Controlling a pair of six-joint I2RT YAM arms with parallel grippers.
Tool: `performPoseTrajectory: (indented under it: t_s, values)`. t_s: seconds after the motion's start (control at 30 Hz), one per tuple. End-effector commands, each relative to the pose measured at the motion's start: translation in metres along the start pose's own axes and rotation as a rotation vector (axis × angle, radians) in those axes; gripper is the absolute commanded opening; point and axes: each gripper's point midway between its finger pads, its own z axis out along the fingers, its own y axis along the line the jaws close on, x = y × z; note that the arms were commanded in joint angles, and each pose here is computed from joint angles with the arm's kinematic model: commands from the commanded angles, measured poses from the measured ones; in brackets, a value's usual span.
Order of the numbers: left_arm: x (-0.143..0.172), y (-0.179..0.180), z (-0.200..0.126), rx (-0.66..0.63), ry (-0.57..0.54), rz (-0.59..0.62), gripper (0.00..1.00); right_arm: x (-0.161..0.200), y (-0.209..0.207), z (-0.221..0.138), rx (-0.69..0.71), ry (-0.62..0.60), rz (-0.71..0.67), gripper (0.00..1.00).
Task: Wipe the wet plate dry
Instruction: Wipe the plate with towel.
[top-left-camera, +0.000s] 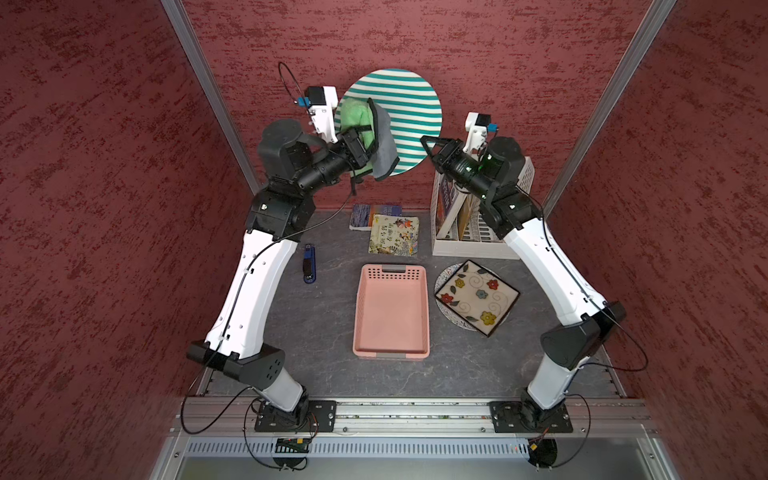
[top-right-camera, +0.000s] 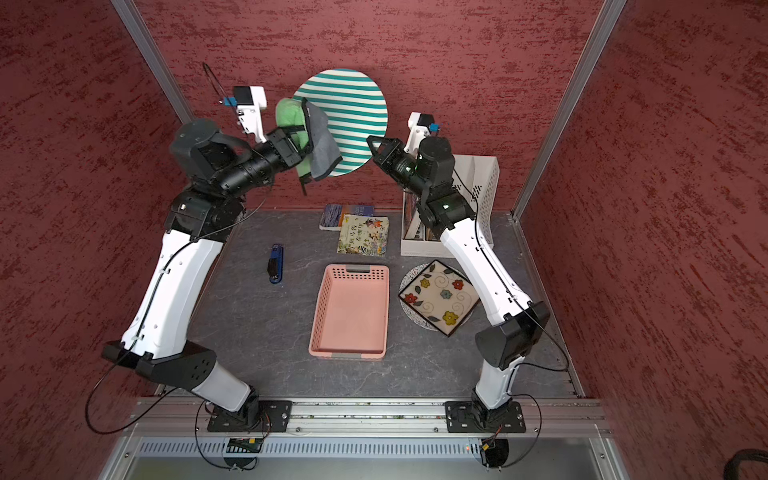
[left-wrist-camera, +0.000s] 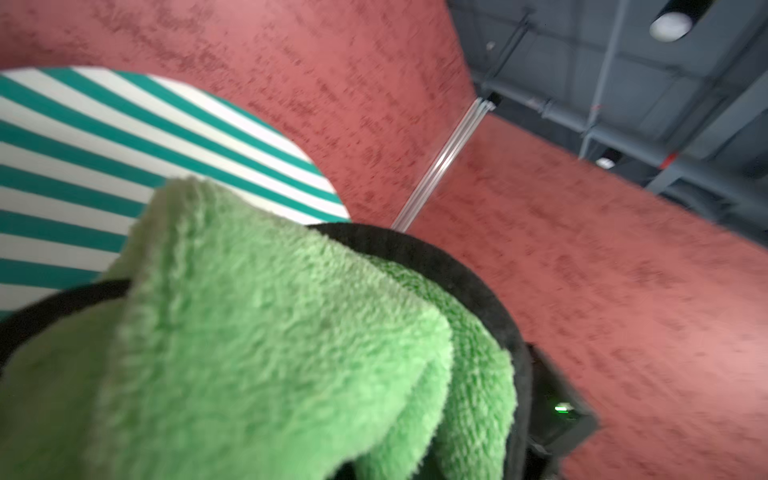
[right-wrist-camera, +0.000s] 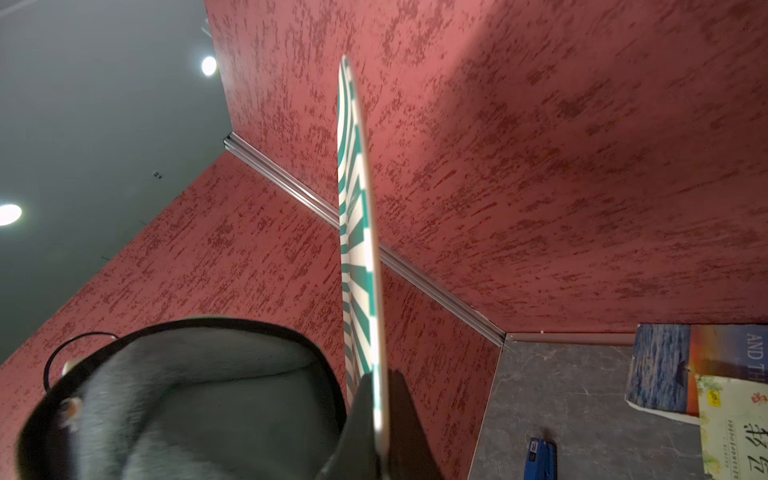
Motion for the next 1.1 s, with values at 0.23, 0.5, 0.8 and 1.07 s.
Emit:
performPoseTrajectory:
  t_s: [0.23, 0.5, 0.8, 1.07]
  values:
    - [0.068, 0.129, 0.008, -0.402, 0.248, 0.074, 0.0, -0.01, 0.071, -0.001, -0.205, -0.013, -0.068, 0.0]
    - [0.045, 0.158, -0.004, -0.286, 0.261, 0.002, 0.0, 0.13, 0.054, -0.027, -0.214, 0.435, -0.14, 0.0]
    - [0.138, 0.077, 0.031, 0.116, 0.535, -0.022, 0.0, 0.028, 0.078, 0.008, -0.225, 0.097, -0.184, 0.0]
    - [0.082, 0.194, -0.022, -0.348, 0.32, -0.248, 0.0, 0.05, 0.098, -0.002, -0.295, 0.23, -0.189, 0.0]
